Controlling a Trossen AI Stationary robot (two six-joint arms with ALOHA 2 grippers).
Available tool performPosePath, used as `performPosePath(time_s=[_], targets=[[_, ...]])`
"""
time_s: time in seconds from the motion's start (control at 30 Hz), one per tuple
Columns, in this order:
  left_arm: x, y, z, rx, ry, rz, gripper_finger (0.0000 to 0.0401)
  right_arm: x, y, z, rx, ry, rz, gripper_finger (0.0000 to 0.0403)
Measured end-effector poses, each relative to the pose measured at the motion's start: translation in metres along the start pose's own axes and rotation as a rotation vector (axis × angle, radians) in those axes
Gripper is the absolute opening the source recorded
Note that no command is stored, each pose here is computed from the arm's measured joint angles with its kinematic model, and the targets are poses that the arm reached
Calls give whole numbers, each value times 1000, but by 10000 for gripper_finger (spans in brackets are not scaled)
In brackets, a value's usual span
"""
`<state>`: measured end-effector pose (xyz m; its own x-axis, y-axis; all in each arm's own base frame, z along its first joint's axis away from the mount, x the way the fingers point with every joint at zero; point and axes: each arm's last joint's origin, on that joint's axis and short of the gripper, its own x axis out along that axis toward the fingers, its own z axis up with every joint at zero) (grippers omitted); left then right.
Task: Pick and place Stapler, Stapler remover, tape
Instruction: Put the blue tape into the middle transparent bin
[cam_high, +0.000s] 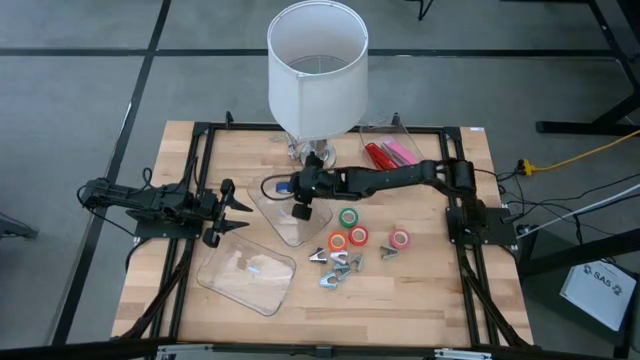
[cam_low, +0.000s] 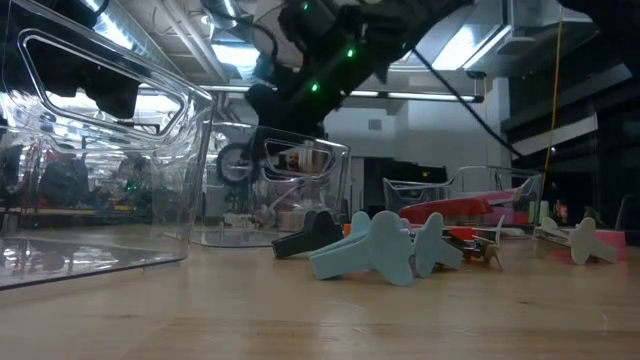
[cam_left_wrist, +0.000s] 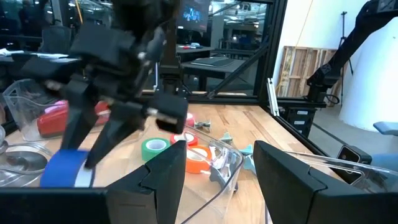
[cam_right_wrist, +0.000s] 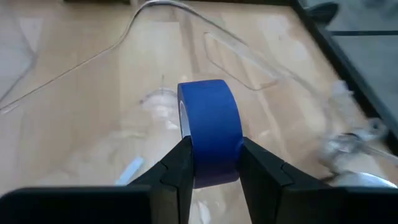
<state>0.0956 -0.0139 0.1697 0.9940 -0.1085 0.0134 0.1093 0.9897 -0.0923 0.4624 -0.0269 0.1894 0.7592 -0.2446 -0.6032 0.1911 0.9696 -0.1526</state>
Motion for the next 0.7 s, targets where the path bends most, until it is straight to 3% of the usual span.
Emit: performPosePath(time_s=[0.5, 0.7], targets=[[0, 0, 0, 0, 0, 0, 185, 12, -2, -9, -51, 18, 32, 110], [0, 0, 0, 0, 0, 0, 185, 12, -2, -9, -49, 18, 31, 142]])
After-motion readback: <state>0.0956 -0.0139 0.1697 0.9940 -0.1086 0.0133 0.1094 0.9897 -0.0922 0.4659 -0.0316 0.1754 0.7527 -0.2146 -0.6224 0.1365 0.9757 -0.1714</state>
